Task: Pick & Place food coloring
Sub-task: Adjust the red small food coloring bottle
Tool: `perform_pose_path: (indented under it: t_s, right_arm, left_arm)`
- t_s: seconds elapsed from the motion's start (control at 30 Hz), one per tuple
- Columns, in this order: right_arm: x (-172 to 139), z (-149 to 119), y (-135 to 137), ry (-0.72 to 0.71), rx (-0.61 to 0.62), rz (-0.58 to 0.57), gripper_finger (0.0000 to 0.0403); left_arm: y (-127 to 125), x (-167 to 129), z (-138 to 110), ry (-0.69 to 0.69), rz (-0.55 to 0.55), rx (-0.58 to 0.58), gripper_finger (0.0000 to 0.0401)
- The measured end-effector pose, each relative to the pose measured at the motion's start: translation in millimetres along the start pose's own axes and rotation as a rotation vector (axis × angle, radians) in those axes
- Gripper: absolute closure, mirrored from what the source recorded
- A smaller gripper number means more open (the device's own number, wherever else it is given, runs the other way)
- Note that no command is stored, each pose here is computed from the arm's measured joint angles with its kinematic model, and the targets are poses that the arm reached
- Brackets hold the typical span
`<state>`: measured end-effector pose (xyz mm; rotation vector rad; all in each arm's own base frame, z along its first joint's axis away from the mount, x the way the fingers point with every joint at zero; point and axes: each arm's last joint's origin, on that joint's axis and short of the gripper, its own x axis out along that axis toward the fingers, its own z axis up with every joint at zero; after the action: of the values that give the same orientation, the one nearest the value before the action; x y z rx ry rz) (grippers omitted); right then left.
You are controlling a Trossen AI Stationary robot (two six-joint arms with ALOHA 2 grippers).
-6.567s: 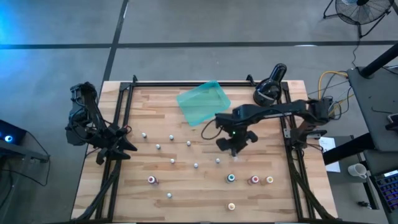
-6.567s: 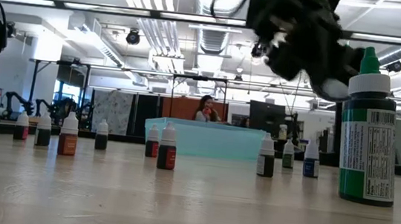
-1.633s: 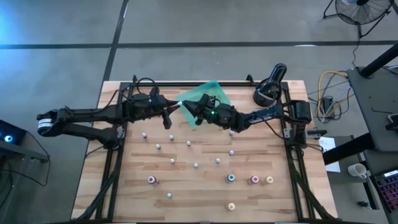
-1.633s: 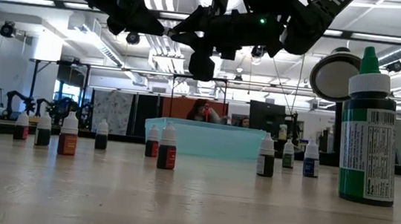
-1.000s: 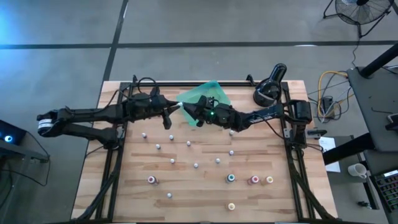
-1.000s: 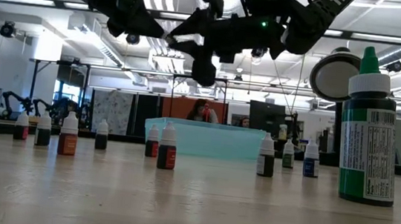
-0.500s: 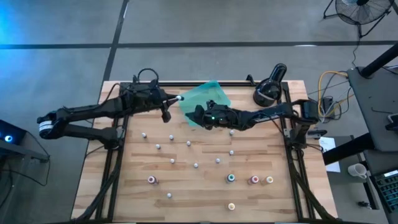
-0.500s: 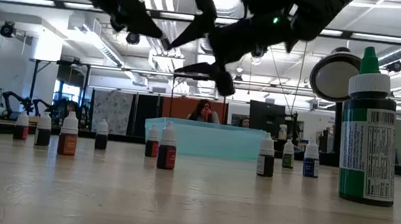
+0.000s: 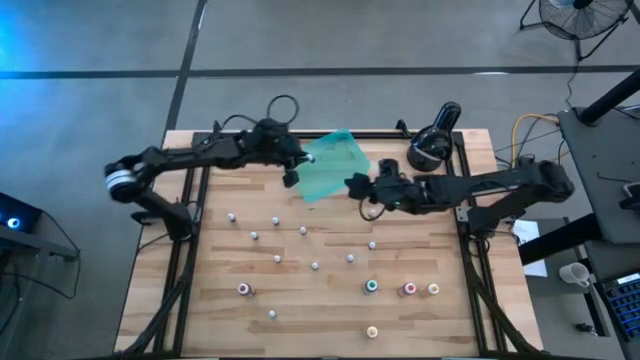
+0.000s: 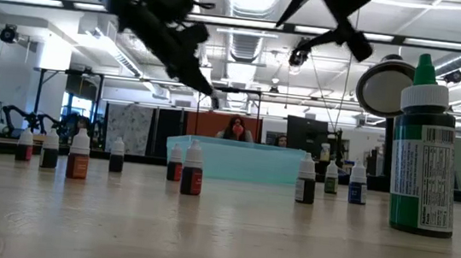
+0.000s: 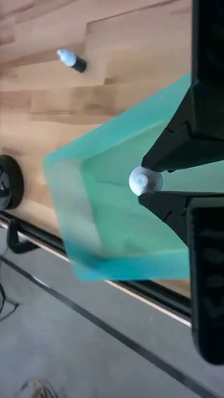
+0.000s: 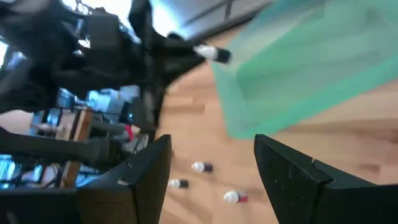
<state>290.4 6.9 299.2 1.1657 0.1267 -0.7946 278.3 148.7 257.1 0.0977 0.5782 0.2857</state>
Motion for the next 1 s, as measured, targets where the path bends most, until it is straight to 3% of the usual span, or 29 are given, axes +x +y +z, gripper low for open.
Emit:
perform_pose_path:
  t_s: [0.33, 0.53, 0.73, 1.0]
  right_arm:
    - [-13.3, 5.0, 2.0, -0.063, -0.002, 0.016, 0.0182]
    - [-13.6, 5.4, 1.7, -0.071, -0.002, 0.013, 0.0182]
    - [-16.0, 6.2, 1.5, -0.071, -0.006, 0.012, 0.0182]
    - [-15.5, 5.7, 0.7, -0.068, -0.012, 0.005, 0.0182]
  left_arm:
    - [25.0, 75.2, 34.6, 0.029, -0.017, 0.018, 0.0378]
    - [45.3, 112.7, 33.5, 0.124, -0.019, -0.022, 0.0378]
    - [65.9, 128.6, 29.3, 0.144, 0.001, -0.074, 0.0378]
    - [64.2, 143.7, 7.8, 0.222, -0.043, -0.081, 0.0378]
